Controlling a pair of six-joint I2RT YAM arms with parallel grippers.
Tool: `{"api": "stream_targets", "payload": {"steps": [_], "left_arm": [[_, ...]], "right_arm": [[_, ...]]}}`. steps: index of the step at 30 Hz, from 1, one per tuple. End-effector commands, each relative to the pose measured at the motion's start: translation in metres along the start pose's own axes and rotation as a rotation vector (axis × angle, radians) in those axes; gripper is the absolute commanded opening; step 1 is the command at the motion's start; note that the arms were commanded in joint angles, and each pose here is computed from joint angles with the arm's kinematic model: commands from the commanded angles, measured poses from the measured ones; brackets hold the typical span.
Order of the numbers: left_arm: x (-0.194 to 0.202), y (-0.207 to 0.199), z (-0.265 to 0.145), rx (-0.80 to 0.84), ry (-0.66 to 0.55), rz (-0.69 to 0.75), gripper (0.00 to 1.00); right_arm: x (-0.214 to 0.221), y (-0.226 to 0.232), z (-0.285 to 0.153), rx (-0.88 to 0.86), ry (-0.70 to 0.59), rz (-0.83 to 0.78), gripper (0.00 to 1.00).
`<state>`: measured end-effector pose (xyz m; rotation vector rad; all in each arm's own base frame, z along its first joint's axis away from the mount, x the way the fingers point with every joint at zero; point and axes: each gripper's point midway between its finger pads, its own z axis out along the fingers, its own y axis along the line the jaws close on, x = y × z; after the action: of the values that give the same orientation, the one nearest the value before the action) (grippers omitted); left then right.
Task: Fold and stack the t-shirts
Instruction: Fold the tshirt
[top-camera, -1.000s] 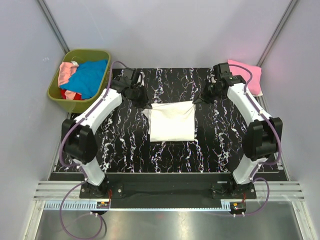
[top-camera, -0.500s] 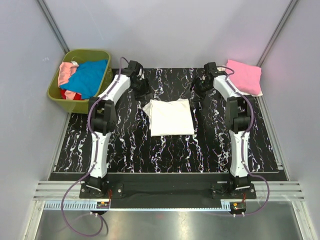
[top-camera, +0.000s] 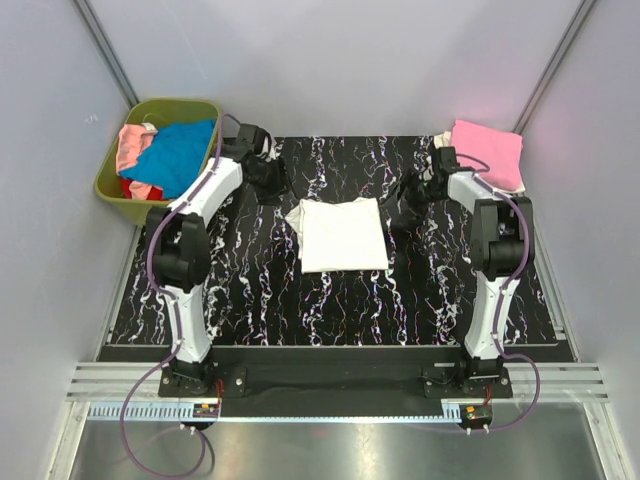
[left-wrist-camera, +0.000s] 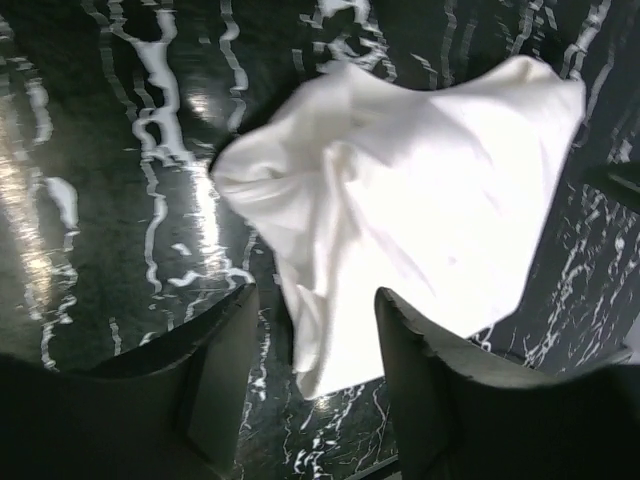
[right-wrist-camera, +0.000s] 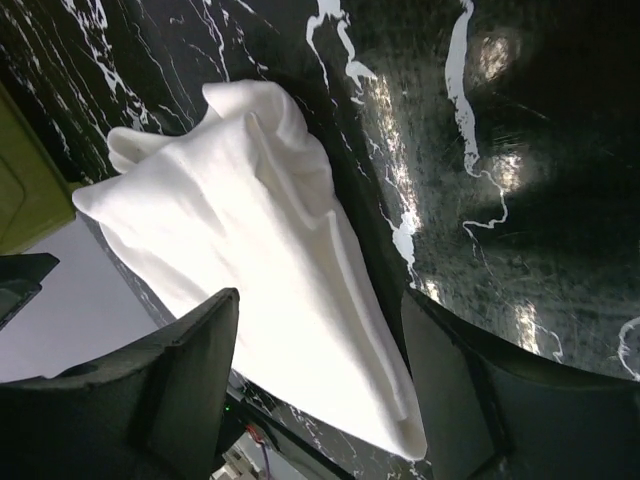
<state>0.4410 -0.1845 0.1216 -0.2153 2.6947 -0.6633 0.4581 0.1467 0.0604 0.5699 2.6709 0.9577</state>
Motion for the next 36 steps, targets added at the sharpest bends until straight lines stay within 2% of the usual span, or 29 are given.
{"api": "stream_targets", "payload": {"steps": [1, 5, 8, 15, 21, 24, 26, 29, 33, 36], "left_arm": [[-0.010, -0.045, -0.001, 0.132, -0.072, 0.116, 0.53], [-0.012, -0.075, 0.013, 0.184, -0.064, 0.161, 0.52], [-0.010, -0.069, 0.038, 0.173, -0.024, 0.140, 0.50], [0.003, -0.015, 0.091, 0.037, 0.052, 0.101, 0.47], [0.012, 0.022, 0.113, -0.008, 0.103, 0.074, 0.45], [0.003, 0.015, 0.101, 0.003, 0.087, 0.102, 0.46], [-0.005, 0.002, 0.087, 0.019, 0.064, 0.125, 0.51], [-0.029, -0.028, 0.041, 0.030, -0.031, 0.170, 0.59], [-0.035, -0.054, -0.004, 0.019, -0.109, 0.218, 0.62], [-0.017, -0.062, -0.012, 0.022, -0.101, 0.227, 0.61]], "right_arm": [[0.008, 0.029, -0.010, -0.153, -0.006, -0.071, 0.72], [0.016, 0.029, -0.012, -0.179, -0.003, -0.084, 0.71], [0.020, 0.027, -0.015, -0.173, -0.003, -0.100, 0.70], [0.019, 0.025, -0.018, -0.159, -0.016, -0.129, 0.72], [0.014, 0.022, -0.010, -0.158, -0.016, -0.123, 0.73], [0.016, 0.019, -0.006, -0.166, -0.011, -0.110, 0.73], [0.020, 0.017, -0.004, -0.167, -0.003, -0.100, 0.73], [0.024, 0.012, -0.002, -0.160, 0.001, -0.089, 0.73], [0.029, 0.008, -0.001, -0.154, 0.002, -0.074, 0.73], [0.036, 0.002, 0.000, -0.148, 0.010, -0.061, 0.73]]}}
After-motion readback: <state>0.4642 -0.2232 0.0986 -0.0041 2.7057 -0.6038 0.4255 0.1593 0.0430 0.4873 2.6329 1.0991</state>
